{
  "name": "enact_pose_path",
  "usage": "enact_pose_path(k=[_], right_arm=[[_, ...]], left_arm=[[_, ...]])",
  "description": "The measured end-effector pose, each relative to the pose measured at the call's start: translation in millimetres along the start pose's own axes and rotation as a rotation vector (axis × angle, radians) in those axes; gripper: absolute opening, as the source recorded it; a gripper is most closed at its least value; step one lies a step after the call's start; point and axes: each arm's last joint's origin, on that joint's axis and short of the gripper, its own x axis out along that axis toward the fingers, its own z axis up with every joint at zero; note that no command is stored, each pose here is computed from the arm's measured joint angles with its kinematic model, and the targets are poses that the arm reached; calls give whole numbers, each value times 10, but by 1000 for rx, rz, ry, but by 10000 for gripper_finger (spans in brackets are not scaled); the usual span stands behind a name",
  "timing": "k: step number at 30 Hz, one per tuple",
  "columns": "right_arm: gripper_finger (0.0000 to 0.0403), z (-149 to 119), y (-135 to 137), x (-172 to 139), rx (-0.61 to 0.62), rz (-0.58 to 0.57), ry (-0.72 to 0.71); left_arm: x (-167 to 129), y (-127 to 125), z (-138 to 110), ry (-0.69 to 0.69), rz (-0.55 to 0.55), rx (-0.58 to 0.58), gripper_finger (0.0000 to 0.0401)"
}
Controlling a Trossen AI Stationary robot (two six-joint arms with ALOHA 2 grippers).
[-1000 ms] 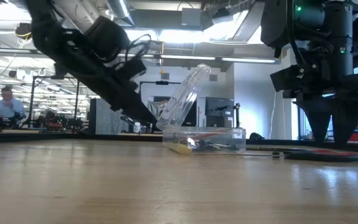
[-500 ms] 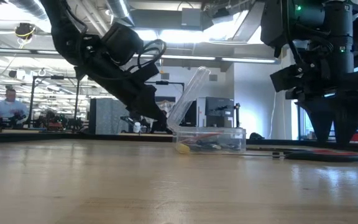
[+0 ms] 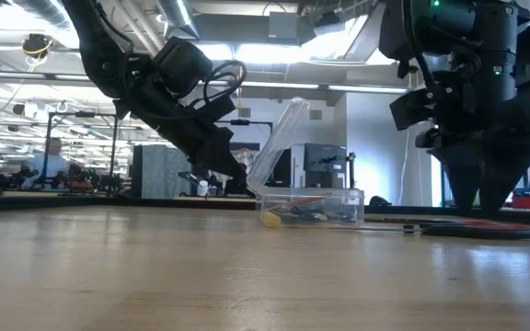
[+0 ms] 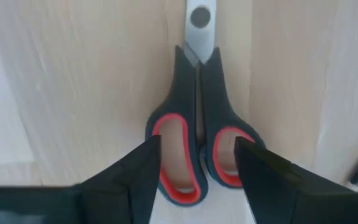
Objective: Pick & place school supplies into a supply box
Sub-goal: Put the black scissors into the transparent supply box
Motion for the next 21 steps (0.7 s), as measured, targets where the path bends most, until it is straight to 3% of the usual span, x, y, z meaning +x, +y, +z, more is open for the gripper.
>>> enact_pose_path(k=[4, 21], right_arm=[[205, 4, 2, 2, 73, 1, -3], [201, -158, -19, 163, 23, -18, 50]], left_arm=[[-1, -4, 0, 0, -1, 0, 2], [-2, -4, -6, 7, -2, 2, 5]])
